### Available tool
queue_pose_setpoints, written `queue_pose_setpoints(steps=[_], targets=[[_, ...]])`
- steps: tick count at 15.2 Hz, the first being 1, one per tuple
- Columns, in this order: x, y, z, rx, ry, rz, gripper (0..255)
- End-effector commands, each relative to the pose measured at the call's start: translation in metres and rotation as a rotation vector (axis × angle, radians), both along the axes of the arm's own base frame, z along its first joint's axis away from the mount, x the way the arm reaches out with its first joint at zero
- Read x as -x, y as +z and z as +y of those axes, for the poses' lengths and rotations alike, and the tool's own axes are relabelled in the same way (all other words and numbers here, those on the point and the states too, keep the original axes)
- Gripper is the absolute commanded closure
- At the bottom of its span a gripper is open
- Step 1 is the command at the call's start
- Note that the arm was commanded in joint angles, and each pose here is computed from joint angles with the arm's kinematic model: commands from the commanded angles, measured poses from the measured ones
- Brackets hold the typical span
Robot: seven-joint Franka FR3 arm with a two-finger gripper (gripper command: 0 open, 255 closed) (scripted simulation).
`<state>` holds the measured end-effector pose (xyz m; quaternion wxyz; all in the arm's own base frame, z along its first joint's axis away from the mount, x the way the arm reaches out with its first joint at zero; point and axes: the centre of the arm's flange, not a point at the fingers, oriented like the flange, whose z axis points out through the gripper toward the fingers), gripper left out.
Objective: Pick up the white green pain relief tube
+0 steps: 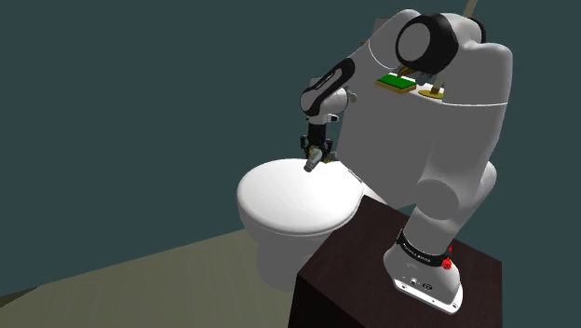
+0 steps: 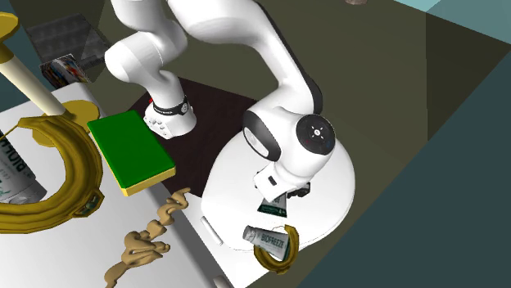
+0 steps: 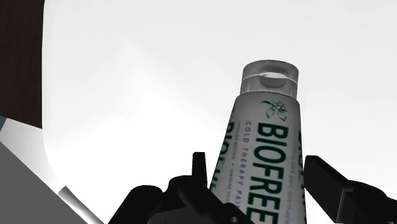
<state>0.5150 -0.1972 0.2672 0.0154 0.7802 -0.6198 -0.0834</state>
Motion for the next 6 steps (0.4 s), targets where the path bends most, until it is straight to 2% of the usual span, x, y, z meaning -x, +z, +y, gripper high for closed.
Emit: queue_pose_setpoints(steps=[1,6], targets=[[-0.001,0.011,0.000,0.000,0.000,0.000,255],[-0.001,0.027,0.000,0.000,0.000,0.000,255]])
